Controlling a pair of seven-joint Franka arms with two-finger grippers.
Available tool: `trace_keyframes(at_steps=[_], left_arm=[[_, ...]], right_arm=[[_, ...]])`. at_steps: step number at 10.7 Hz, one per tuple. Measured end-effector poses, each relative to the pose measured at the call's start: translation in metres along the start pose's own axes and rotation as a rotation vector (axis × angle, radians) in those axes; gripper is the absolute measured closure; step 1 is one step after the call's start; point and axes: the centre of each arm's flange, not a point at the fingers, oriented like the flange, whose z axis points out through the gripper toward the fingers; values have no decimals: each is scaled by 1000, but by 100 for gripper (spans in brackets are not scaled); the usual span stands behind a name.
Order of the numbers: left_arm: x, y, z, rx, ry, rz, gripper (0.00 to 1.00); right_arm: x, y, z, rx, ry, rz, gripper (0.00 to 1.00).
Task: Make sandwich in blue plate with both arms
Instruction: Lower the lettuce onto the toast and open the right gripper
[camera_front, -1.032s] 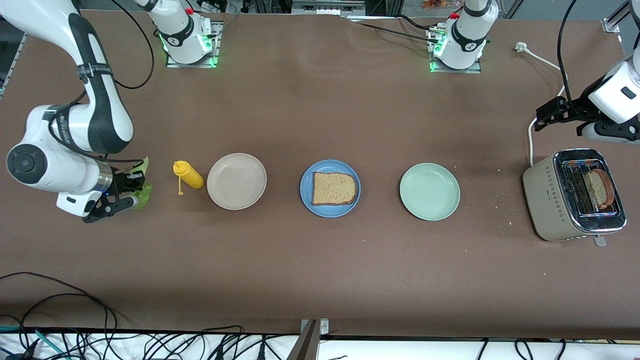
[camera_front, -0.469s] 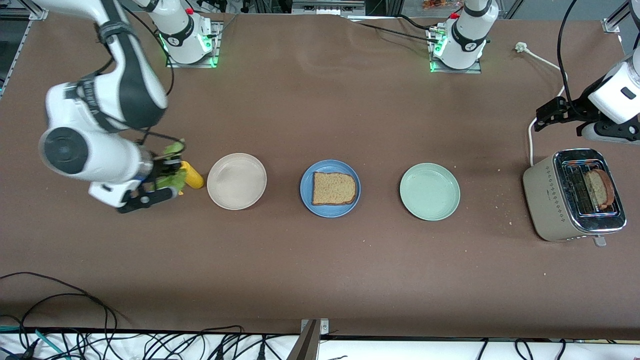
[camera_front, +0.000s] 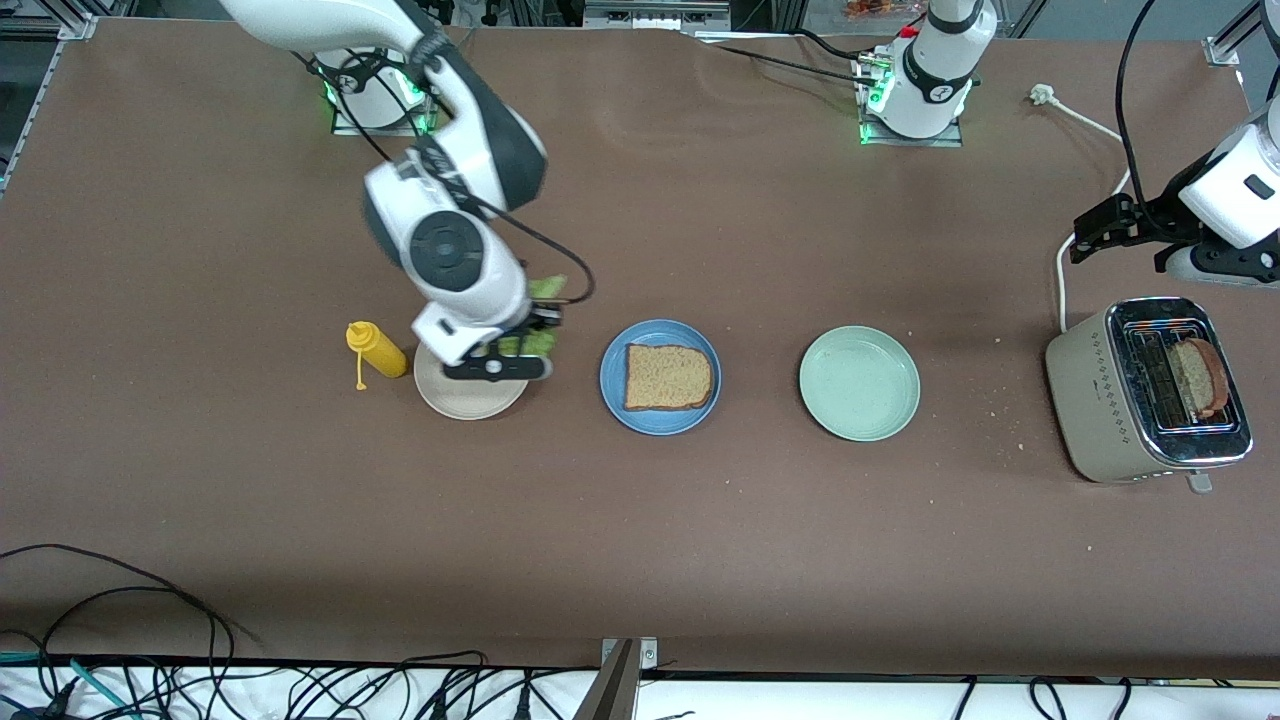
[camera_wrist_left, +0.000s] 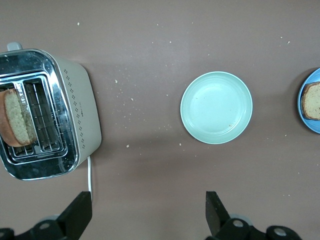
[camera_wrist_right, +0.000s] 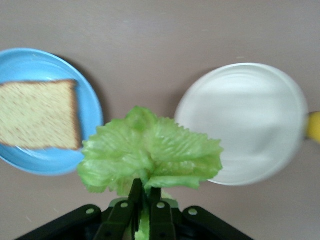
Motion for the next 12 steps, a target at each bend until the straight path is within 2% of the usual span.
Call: trace_keyframes(at_steps=[2,4,6,11,12], left_arm=[[0,-1,0,0,0,-2,0],[0,-1,0,0,1,-2,0],[0,-1,0,0,1,-2,0],[0,-1,-1,0,1,-2,0],[0,-1,-1,0,1,-2,0]], right_arm=[[-5,-53,42,78,77,83,90],[-9,-87,73,156,132,147,90],[-18,-113,94,200,147,204,90],[-35,-142,131,233,144,260,90],[-31,-141,130,238,156,268,90]])
